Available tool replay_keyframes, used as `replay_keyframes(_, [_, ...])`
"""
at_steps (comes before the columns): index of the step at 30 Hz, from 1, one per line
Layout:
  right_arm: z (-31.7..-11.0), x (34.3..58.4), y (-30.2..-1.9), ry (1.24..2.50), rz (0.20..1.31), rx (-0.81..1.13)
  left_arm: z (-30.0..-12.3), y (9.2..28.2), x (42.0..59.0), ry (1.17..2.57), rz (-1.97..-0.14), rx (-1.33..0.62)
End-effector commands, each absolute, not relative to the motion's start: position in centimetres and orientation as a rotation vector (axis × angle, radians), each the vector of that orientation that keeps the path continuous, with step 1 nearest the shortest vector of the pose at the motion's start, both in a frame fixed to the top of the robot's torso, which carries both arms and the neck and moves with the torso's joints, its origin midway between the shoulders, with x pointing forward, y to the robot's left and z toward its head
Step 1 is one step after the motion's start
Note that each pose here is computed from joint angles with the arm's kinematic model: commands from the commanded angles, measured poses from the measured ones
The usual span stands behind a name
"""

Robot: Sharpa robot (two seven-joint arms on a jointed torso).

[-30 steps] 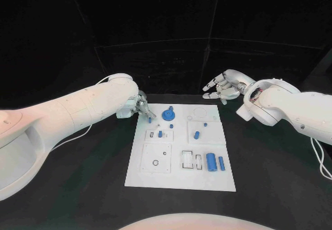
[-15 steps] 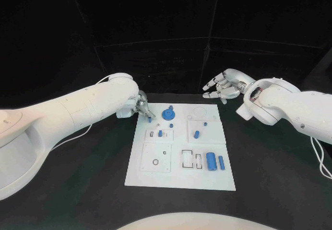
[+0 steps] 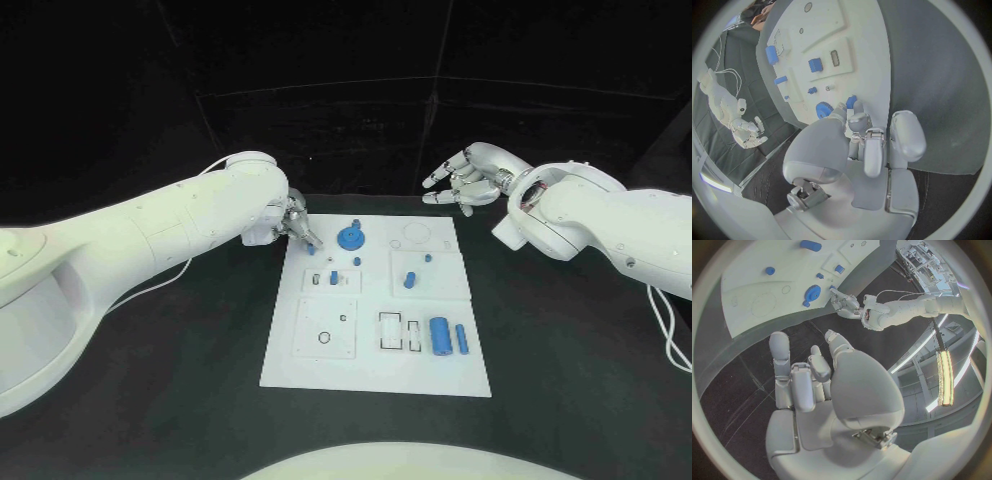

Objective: Assemble the parts on the task board

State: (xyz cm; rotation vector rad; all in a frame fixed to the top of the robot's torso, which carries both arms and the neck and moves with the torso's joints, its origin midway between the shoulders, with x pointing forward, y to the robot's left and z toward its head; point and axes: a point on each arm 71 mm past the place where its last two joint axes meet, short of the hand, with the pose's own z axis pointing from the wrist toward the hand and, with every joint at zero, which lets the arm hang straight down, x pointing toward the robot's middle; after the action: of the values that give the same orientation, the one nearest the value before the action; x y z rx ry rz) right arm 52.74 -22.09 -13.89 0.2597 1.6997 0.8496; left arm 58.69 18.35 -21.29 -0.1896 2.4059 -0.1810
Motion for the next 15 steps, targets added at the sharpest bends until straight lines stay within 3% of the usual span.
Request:
replay_keyframes(1, [-13.72,52.74,-21.98,1.696,0.857,0.250,-21.25,18.21,58.68,2.413,-0.191,-0.169])
replay_keyframes(15, [-13.72,52.71,-22.00,1.697,0.857,0.249,-21.31,18.28,58.58,2.429,-0.229,-0.192])
